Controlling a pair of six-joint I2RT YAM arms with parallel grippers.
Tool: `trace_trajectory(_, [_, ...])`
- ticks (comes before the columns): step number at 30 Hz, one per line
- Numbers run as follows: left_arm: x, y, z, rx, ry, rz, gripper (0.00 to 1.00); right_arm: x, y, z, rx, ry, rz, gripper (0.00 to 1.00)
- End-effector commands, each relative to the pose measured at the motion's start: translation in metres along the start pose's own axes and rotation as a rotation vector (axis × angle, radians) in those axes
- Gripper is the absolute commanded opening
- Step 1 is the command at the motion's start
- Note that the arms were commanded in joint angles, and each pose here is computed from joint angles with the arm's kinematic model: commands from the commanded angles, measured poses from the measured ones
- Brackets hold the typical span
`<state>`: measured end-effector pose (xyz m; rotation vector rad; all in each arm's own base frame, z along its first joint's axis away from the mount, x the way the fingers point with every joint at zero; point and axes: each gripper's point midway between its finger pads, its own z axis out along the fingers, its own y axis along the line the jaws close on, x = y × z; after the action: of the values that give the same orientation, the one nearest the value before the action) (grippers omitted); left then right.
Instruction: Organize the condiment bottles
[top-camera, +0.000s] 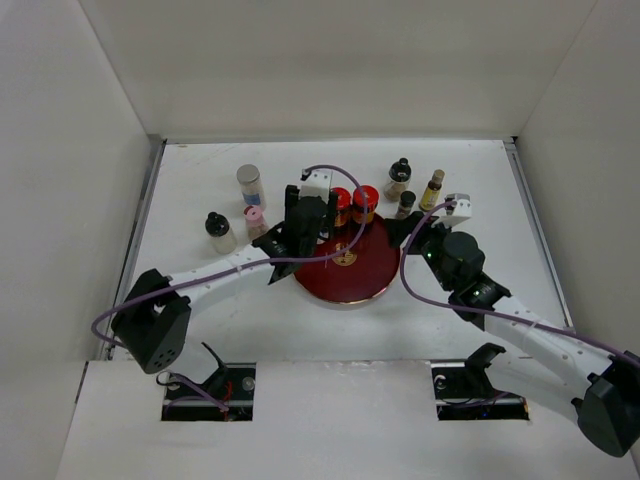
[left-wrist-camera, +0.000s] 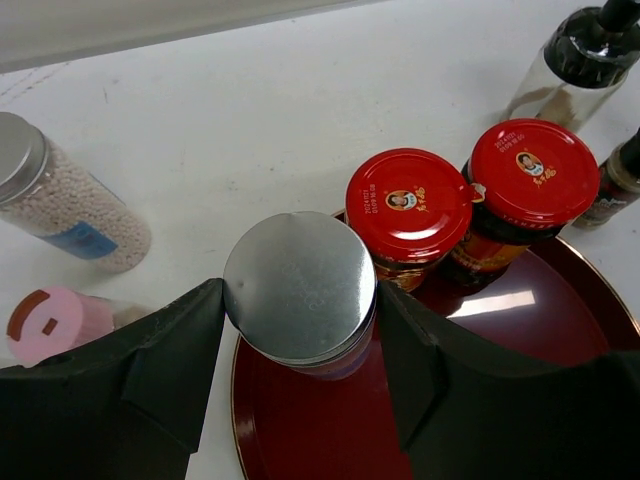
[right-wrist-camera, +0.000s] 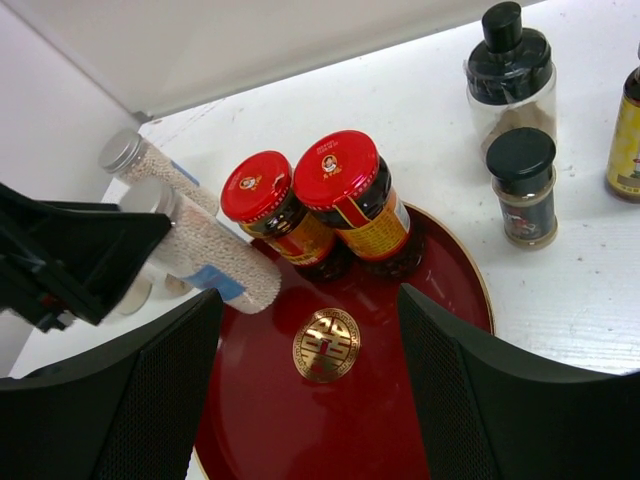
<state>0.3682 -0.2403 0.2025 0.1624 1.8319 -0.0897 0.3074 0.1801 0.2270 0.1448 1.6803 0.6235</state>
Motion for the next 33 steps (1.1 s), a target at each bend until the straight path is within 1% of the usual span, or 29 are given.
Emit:
trace_trajectory(1, [-0.027, -0.008, 0.005, 0.018, -0.111, -0.096, 0.40, -0.017, 0.007, 0.003, -0.020, -0.063, 0.028, 0.75])
trace_trajectory(5, [-0.015, -0.009, 0.014, 0.008, -0.089, -0.078, 0.42, -0.017, 0.005, 0.003, -0.012, -0.066, 0.032, 0.75])
trace_trajectory(8, [-0.010, -0.009, 0.013, 0.005, -0.088, -0.080, 0.46, -0.016, 0.004, 0.004, -0.009, -0.062, 0.028, 0.74])
trace_trajectory(11, [-0.006, -0.010, 0.014, 0.008, -0.081, -0.076, 0.57, -0.015, -0.001, 0.005, 0.008, -0.066, 0.026, 0.73])
trace_trajectory(14, [-0.007, -0.009, 0.008, 0.015, -0.091, -0.081, 0.75, -0.014, -0.004, 0.007, 0.024, -0.066, 0.025, 0.70])
trace_trajectory(15, [-0.008, -0.008, 0.006, 0.019, -0.095, -0.088, 0.81, -0.013, -0.005, 0.007, 0.025, -0.064, 0.022, 0.67])
trace_trajectory(16, [-0.010, -0.008, 0.003, 0.020, -0.101, -0.092, 0.84, -0.013, -0.006, 0.008, 0.029, -0.064, 0.022, 0.64])
trace_trajectory(18, [-0.018, -0.006, -0.005, 0.027, -0.122, -0.108, 0.93, -0.012, -0.010, 0.010, 0.046, -0.062, 0.019, 0.53])
trace_trajectory(19, [-0.022, -0.006, -0.012, 0.037, -0.136, -0.117, 0.95, -0.012, -0.013, 0.011, 0.056, -0.060, 0.018, 0.47])
trace_trajectory(21, [-0.036, 0.001, -0.031, 0.050, -0.187, -0.160, 0.98, -0.010, -0.015, 0.015, 0.066, -0.049, 0.014, 0.35])
trace_trajectory(22, [-0.042, 0.004, -0.041, 0.060, -0.219, -0.193, 0.98, -0.008, -0.017, 0.016, 0.075, -0.042, 0.010, 0.31])
trace_trajectory(23, [-0.048, 0.007, -0.050, 0.074, -0.250, -0.224, 0.98, -0.005, -0.022, 0.019, 0.091, -0.033, 0.005, 0.29])
trace_trajectory(25, [-0.056, 0.013, -0.065, 0.100, -0.294, -0.268, 0.99, -0.001, -0.032, 0.025, 0.128, -0.018, 0.003, 0.28])
trace_trajectory(27, [-0.055, 0.018, -0.077, 0.117, -0.312, -0.287, 0.97, 0.002, -0.042, 0.031, 0.164, -0.001, -0.001, 0.32])
trace_trajectory(29, [-0.044, 0.023, -0.087, 0.132, -0.313, -0.318, 0.94, 0.003, -0.051, 0.036, 0.200, 0.005, -0.014, 0.47])
trace_trajectory(31, [-0.029, 0.026, -0.090, 0.142, -0.300, -0.349, 0.90, -0.001, -0.061, 0.040, 0.248, -0.001, -0.021, 0.65])
trace_trajectory(32, [-0.021, 0.027, -0.090, 0.148, -0.293, -0.363, 0.88, -0.002, -0.067, 0.043, 0.273, -0.001, -0.027, 0.70])
trace_trajectory(33, [-0.013, 0.027, -0.091, 0.158, -0.287, -0.380, 0.87, -0.003, -0.072, 0.046, 0.294, -0.001, -0.033, 0.73])
